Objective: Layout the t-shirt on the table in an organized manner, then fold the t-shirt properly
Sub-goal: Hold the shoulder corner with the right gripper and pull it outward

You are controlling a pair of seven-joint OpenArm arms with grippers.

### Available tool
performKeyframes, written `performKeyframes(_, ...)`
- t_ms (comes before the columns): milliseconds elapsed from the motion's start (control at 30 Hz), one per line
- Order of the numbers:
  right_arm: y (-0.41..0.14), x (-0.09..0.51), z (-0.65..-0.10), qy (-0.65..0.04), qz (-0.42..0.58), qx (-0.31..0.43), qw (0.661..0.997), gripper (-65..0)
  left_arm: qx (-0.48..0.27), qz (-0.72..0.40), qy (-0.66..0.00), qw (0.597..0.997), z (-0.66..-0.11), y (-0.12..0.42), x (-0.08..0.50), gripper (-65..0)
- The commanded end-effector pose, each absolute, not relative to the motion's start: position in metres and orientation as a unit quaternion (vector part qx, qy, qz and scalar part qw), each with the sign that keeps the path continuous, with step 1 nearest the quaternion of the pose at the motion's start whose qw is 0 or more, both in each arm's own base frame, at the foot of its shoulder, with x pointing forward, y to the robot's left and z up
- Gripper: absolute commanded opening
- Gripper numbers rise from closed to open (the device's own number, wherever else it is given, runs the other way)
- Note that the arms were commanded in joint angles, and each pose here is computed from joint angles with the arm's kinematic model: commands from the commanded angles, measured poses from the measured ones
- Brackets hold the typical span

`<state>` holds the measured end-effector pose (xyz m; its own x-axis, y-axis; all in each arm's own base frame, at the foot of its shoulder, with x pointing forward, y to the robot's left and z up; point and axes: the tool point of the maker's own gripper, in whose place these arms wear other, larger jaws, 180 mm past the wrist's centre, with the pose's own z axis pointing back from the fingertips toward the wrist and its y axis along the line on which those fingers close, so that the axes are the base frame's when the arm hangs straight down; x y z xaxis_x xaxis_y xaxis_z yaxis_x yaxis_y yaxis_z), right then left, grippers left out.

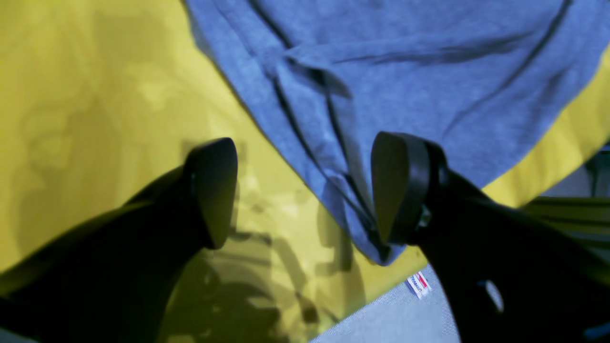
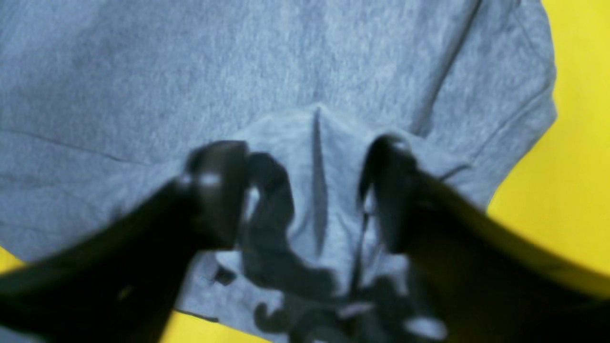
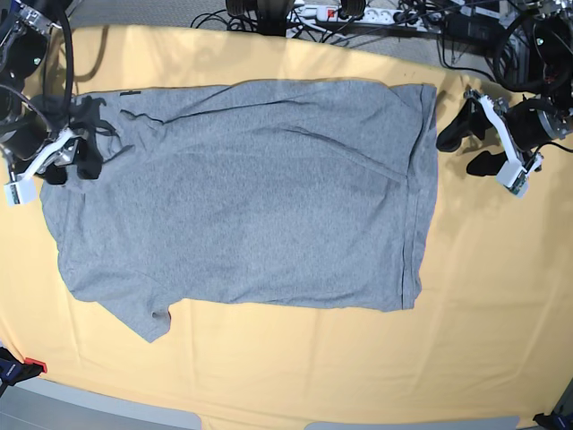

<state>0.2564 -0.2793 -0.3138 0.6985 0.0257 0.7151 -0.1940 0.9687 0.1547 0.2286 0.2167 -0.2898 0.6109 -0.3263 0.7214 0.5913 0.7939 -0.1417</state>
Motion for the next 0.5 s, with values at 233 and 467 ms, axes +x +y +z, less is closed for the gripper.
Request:
performKeyframes(233, -0.31, 0.237, -0.251, -0.445, 0.055, 0.079, 0.891, -18.3, -0.178, -0.267, -0.371, 0.871, -0.279, 0.219, 0.235, -20.3)
performKeyframes(467, -0.328, 0.182, -0.289, -0.371, 0.024, 0.072, 0.926, -18.3, -0.174, -0.259, -0.374, 0.873, -0.278, 0.223, 0.236, -20.3)
